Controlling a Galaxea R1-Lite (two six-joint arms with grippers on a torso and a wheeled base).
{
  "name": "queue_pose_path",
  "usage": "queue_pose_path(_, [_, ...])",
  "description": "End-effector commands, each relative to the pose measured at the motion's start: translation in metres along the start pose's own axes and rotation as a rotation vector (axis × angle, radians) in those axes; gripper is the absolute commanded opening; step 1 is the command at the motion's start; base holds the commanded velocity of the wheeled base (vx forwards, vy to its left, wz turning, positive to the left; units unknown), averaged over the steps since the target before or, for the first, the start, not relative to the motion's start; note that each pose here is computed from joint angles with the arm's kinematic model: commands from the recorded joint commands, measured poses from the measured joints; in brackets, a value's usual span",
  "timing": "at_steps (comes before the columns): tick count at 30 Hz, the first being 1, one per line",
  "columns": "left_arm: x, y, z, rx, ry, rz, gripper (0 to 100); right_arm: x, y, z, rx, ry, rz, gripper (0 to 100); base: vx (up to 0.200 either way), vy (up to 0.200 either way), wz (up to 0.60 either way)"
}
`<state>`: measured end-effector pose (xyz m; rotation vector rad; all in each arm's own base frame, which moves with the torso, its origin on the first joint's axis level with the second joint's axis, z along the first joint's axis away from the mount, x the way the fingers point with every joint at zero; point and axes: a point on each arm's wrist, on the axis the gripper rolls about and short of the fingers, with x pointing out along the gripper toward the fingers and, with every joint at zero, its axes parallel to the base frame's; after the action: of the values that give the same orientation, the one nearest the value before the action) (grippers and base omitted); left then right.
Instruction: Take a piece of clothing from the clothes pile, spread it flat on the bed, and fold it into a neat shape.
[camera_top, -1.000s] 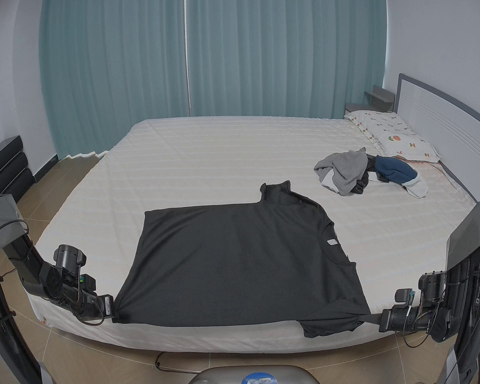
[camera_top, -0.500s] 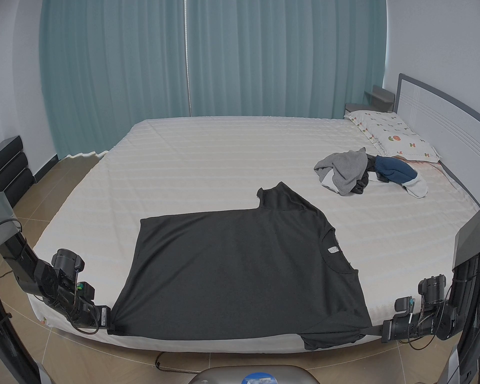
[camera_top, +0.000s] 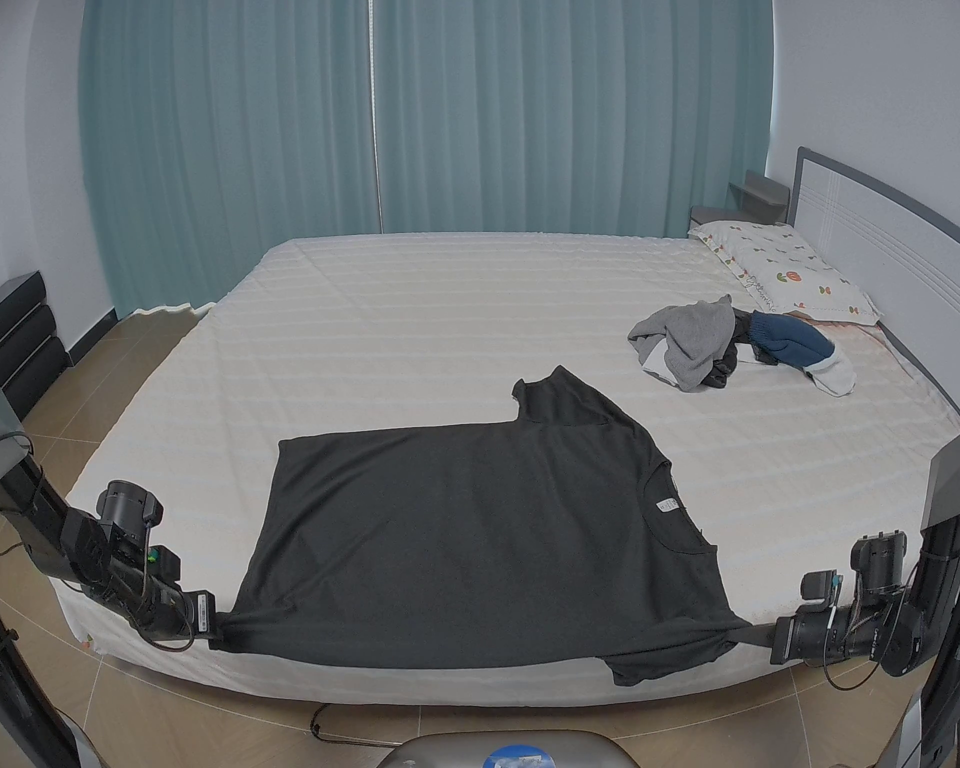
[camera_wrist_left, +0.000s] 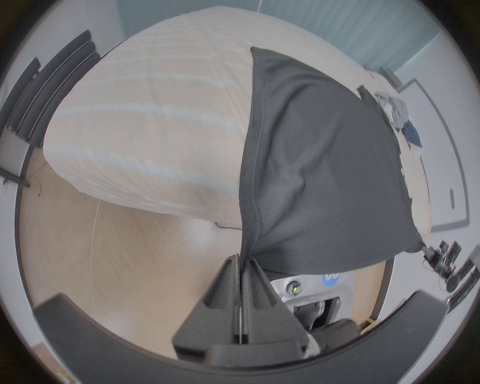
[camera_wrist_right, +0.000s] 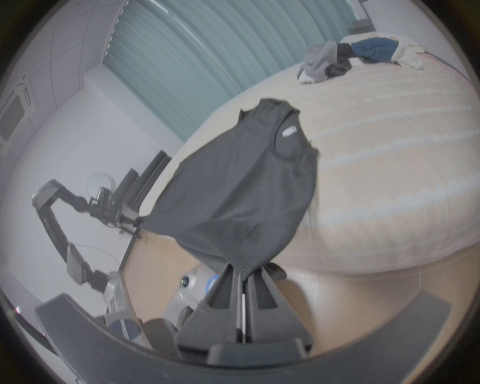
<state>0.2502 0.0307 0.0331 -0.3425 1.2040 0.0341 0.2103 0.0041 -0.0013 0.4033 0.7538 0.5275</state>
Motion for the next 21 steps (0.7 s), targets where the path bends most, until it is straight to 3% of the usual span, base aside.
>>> queue_pose_path(1, [-0.007, -0.007, 0.019, -0.054, -0.121, -0.072, 0, 0.012, 0.002, 0.019, -0.01, -0.071, 0.021, 0, 0.0, 0.0, 0.0])
queue_pose_path(7, [-0.008, -0.016, 0.038, -0.156, -0.257, -0.135, 0, 0.024, -0.003, 0.04, -0.007, -0.136, 0.023, 0, 0.0, 0.0, 0.0])
queue_pose_path(13, [-0.009, -0.019, 0.047, -0.171, -0.286, -0.151, 0, 0.033, -0.005, 0.057, 0.002, -0.179, 0.04, 0, 0.0, 0.0, 0.0])
queue_pose_path(21, [0.004, -0.025, 0.064, -0.159, -0.281, -0.157, 0, 0.057, -0.013, 0.074, 0.022, -0.134, 0.047, 0, 0.0, 0.0, 0.0])
